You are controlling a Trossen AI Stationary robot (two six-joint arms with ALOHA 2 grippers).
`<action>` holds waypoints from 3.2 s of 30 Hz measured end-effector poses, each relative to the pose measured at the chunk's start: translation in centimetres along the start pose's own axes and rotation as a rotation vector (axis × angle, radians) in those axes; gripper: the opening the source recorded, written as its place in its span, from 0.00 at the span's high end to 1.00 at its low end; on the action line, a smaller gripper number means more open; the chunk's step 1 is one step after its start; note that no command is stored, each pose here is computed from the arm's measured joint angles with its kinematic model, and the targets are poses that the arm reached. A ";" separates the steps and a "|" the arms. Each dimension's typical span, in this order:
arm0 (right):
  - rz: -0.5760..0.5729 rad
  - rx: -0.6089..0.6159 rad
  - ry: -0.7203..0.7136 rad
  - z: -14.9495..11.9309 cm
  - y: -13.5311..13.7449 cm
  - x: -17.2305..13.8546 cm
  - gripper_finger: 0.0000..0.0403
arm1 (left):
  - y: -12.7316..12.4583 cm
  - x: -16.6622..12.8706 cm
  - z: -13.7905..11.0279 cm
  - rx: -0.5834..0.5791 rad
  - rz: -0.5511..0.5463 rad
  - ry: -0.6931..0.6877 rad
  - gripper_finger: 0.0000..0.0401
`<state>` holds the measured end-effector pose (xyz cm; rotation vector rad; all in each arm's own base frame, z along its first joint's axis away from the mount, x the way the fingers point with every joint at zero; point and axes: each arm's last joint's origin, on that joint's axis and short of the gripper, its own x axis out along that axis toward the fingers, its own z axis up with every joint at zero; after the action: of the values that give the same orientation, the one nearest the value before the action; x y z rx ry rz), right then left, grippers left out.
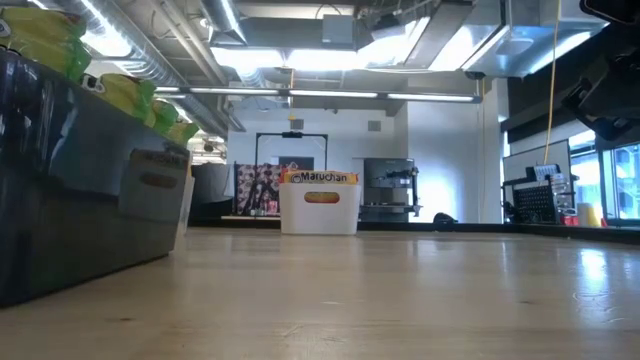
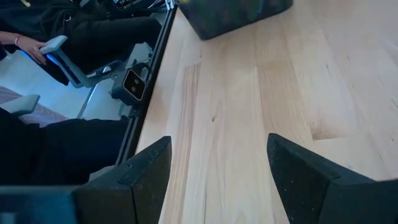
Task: Sort Maruchan noodles
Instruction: Adjust the bins
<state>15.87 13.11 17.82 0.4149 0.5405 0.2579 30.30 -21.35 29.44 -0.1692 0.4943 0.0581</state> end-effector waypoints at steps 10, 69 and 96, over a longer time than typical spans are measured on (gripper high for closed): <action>-0.029 -0.018 0.035 -0.4 -0.3 0.0 0.40 | 6.3 8.4 -2.3 -0.102 -0.067 0.413 0.54; -0.094 -0.052 0.004 -0.4 -0.6 0.0 0.40 | 10.3 5.0 0.4 0.175 0.264 0.656 0.54; -0.156 -0.100 0.033 -0.7 -1.0 -0.1 0.40 | 25.4 5.2 -8.6 -0.085 0.315 1.245 0.54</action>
<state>15.52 12.42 16.84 0.2700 0.5862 0.1417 28.38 2.17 15.78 -0.1975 1.7618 0.2895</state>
